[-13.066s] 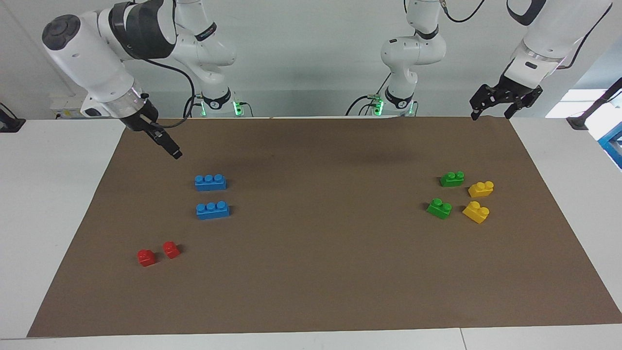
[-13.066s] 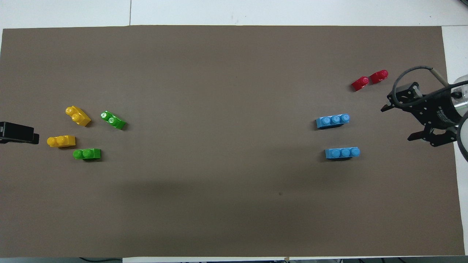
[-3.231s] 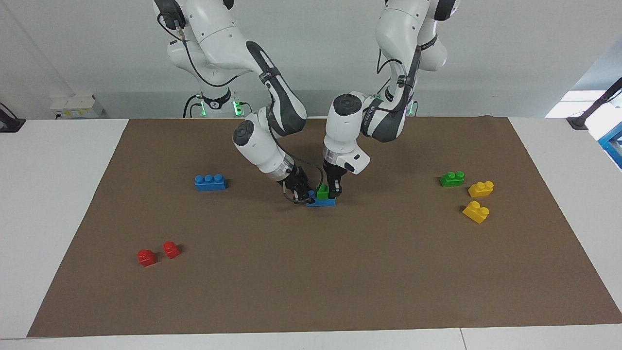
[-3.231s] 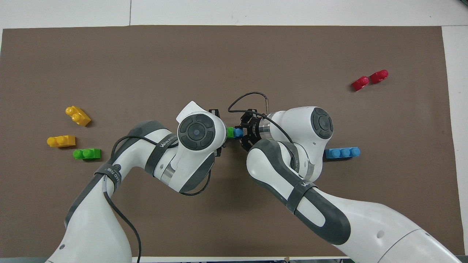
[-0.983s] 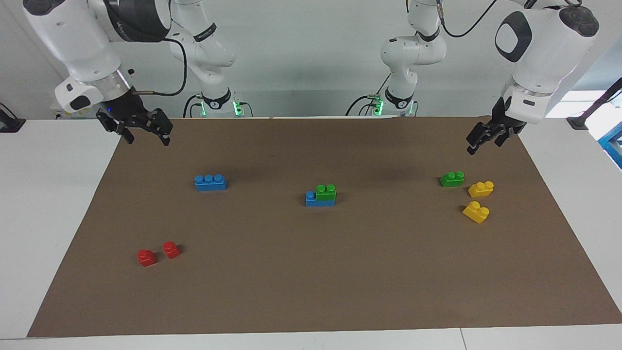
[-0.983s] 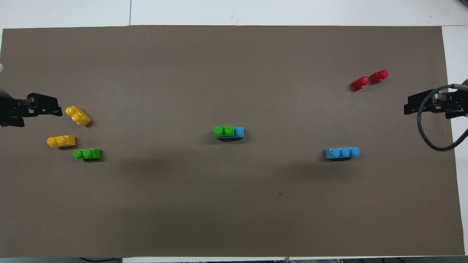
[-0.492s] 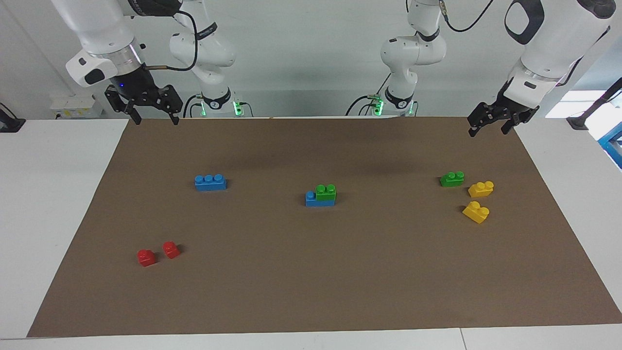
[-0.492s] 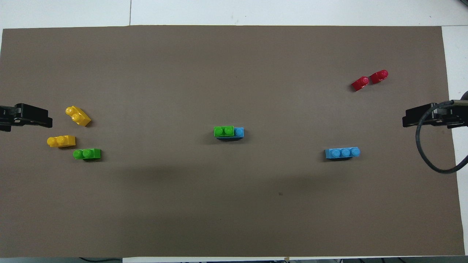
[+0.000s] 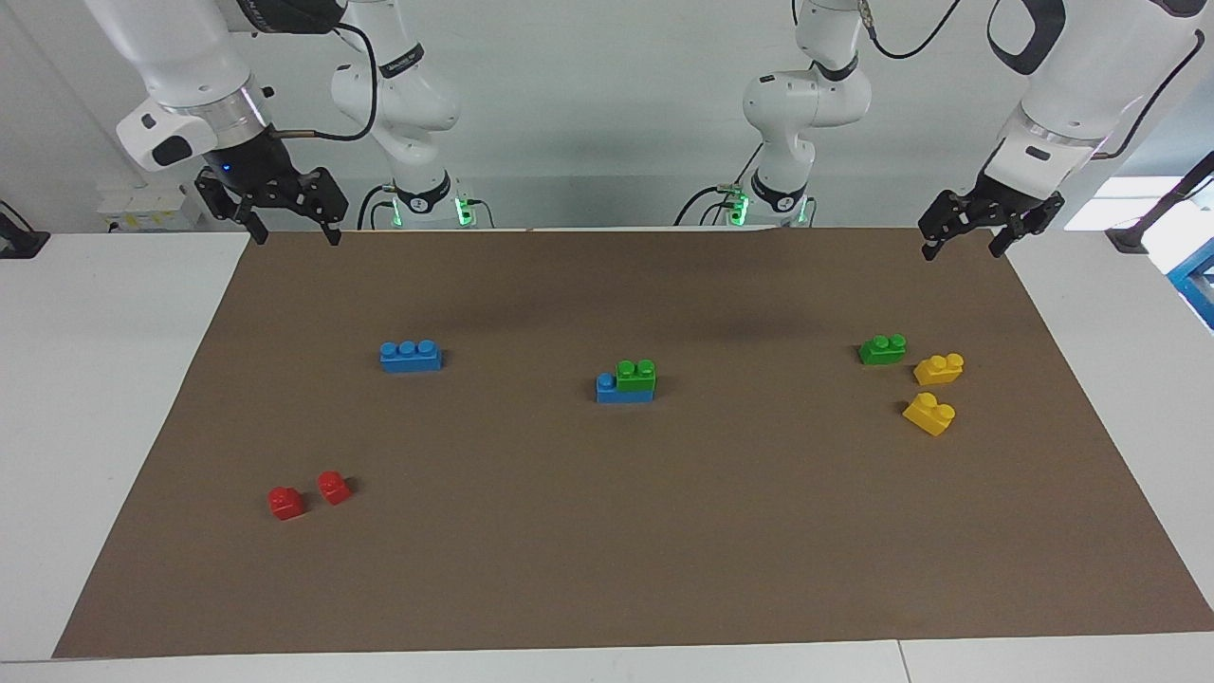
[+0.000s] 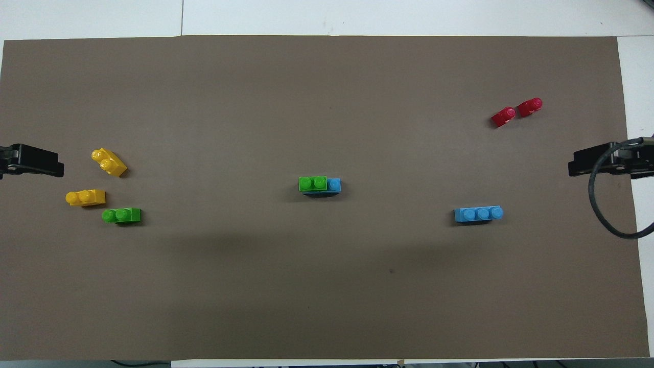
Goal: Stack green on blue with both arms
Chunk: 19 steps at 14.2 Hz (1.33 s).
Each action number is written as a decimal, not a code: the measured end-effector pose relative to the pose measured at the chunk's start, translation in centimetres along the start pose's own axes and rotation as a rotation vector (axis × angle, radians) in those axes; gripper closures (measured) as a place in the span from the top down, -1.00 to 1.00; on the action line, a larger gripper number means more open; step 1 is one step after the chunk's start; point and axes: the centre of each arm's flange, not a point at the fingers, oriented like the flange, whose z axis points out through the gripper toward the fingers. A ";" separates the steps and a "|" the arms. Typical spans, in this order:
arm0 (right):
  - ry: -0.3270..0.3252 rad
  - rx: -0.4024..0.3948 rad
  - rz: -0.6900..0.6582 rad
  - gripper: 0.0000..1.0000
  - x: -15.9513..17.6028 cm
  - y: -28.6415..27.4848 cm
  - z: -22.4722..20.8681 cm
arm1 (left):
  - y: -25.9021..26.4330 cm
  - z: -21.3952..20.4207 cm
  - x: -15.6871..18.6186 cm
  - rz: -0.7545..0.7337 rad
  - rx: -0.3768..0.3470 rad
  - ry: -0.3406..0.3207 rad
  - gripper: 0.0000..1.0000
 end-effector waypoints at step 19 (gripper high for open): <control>0.000 0.014 0.020 1.00 0.1 2.2 0.0 | -0.2 -1.7 0.1 -0.027 -0.011 -0.006 1.00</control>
